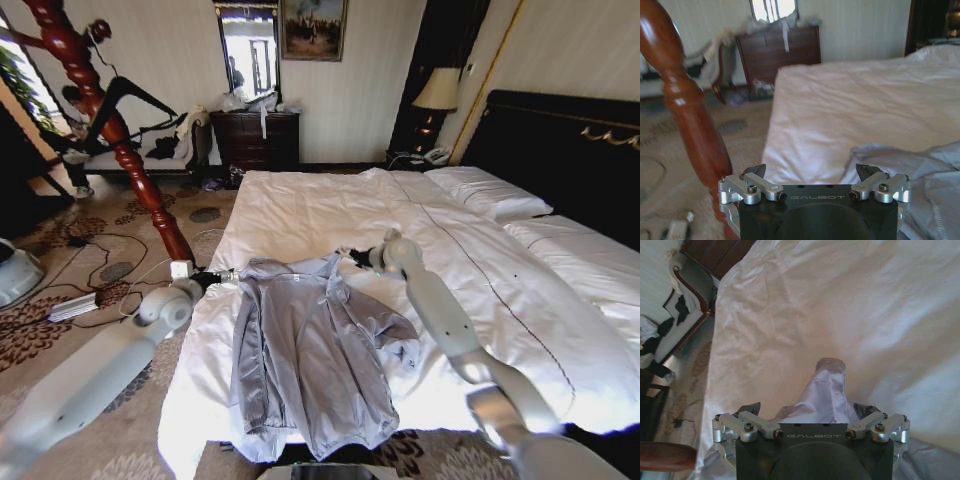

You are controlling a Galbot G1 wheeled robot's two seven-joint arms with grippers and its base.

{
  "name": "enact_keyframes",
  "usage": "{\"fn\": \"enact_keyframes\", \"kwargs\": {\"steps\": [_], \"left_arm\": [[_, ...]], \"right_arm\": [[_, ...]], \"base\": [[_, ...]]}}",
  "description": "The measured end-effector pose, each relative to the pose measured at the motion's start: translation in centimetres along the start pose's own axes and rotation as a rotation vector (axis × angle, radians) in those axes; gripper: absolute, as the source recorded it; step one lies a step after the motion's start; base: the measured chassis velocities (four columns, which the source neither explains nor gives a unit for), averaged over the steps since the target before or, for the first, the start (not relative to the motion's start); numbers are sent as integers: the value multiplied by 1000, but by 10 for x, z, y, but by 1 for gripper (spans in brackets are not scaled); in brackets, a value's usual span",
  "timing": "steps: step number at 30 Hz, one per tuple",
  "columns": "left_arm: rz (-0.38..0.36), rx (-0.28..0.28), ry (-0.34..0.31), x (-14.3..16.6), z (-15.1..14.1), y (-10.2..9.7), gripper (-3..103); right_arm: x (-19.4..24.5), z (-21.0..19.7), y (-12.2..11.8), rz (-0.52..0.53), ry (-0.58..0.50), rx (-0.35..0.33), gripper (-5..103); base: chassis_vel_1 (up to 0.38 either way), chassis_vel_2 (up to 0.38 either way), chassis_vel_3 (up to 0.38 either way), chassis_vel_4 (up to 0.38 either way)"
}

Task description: Pick up the clothes from the bed and hang them on the clothes hanger.

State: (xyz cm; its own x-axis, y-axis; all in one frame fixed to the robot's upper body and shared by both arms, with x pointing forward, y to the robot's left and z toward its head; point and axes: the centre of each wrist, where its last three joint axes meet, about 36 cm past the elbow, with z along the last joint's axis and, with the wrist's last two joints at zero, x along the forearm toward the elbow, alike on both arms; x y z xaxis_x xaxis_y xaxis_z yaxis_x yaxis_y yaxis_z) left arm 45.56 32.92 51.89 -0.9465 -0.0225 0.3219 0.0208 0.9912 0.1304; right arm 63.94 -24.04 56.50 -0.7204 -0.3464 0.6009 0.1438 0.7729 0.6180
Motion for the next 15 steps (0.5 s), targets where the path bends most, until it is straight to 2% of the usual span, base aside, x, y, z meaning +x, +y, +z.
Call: {"fn": "enact_keyframes", "kwargs": {"steps": [3,4,7,9,12,13,15], "left_arm": [[-11,14,-55,26,6,1,100],[-11,14,-55,26,6,1,100],[-13,53,-76,56,14,0,100],[-11,62,-75,66,21,-2,100],[16,53,-88,91,46,-6,100],[26,38,-122,101,55,-6,100],[33,39,-148,107,61,-7,100]], "right_arm": [[-2,13,-23,91,-41,105,100],[-2,13,-23,91,-41,105,100],[19,29,-53,130,-72,185,100],[28,34,-60,134,-90,207,100],[54,48,-76,128,-167,279,100],[68,57,-82,109,-204,308,100],[77,63,-86,100,-239,329,100]], "base": [[0,0,0,0],[0,0,0,0],[0,0,0,0],[0,0,0,0],[0,0,0,0],[0,0,0,0],[0,0,0,0]]}}
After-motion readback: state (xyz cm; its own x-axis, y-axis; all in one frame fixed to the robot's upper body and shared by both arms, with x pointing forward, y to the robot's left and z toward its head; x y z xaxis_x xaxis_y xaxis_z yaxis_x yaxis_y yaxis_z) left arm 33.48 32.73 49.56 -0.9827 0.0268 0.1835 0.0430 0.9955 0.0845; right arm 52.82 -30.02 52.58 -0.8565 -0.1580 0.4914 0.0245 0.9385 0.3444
